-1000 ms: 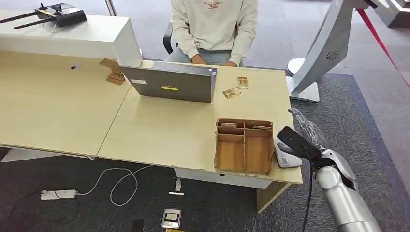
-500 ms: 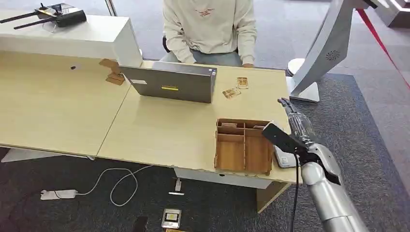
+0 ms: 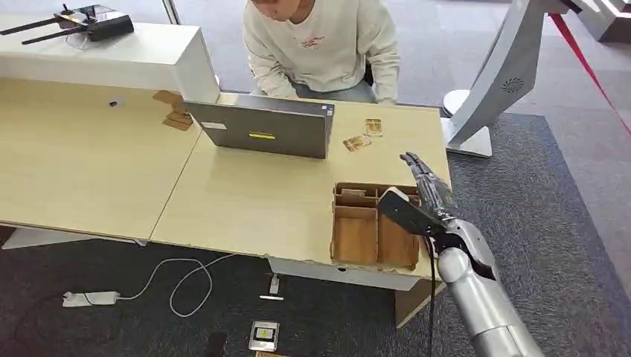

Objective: Pass the card to the sensor for recognition and then transmit it.

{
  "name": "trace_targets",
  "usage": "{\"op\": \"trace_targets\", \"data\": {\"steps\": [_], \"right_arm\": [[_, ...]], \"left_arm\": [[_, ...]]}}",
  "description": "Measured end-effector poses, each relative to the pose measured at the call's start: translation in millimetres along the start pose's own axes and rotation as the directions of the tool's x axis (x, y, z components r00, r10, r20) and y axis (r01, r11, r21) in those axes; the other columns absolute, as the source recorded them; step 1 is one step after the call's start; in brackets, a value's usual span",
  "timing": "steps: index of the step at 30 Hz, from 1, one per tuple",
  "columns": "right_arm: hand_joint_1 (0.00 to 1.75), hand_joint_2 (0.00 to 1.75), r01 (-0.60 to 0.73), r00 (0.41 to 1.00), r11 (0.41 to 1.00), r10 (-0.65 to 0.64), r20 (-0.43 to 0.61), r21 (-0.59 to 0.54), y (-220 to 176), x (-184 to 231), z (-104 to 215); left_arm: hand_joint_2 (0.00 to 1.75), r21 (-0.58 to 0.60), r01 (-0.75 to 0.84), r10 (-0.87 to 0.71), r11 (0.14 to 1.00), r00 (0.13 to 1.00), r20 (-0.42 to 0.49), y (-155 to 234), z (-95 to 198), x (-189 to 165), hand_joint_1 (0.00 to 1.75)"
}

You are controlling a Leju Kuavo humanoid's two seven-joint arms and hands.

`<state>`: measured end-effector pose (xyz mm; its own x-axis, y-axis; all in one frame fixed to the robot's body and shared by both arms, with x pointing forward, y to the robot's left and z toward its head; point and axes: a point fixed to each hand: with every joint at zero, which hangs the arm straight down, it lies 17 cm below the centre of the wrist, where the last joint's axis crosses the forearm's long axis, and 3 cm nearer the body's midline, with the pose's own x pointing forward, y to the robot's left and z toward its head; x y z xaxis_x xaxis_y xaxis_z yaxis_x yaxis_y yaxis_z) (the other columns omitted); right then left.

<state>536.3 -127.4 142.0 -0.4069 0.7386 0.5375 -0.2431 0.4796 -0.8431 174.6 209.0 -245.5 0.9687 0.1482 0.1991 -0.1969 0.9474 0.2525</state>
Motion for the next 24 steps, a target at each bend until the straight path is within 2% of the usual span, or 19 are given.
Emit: {"op": "trace_targets", "data": {"steps": [24], "right_arm": [[0.0, 1.75, -0.004, 0.999, 1.0, 0.005, -0.038, 0.01, 1, -18, 5]], "left_arm": [[0.0, 0.022, 0.012, -0.012, 1.0, 1.0, -0.006, 8, -3, -1, 0.0]]}}
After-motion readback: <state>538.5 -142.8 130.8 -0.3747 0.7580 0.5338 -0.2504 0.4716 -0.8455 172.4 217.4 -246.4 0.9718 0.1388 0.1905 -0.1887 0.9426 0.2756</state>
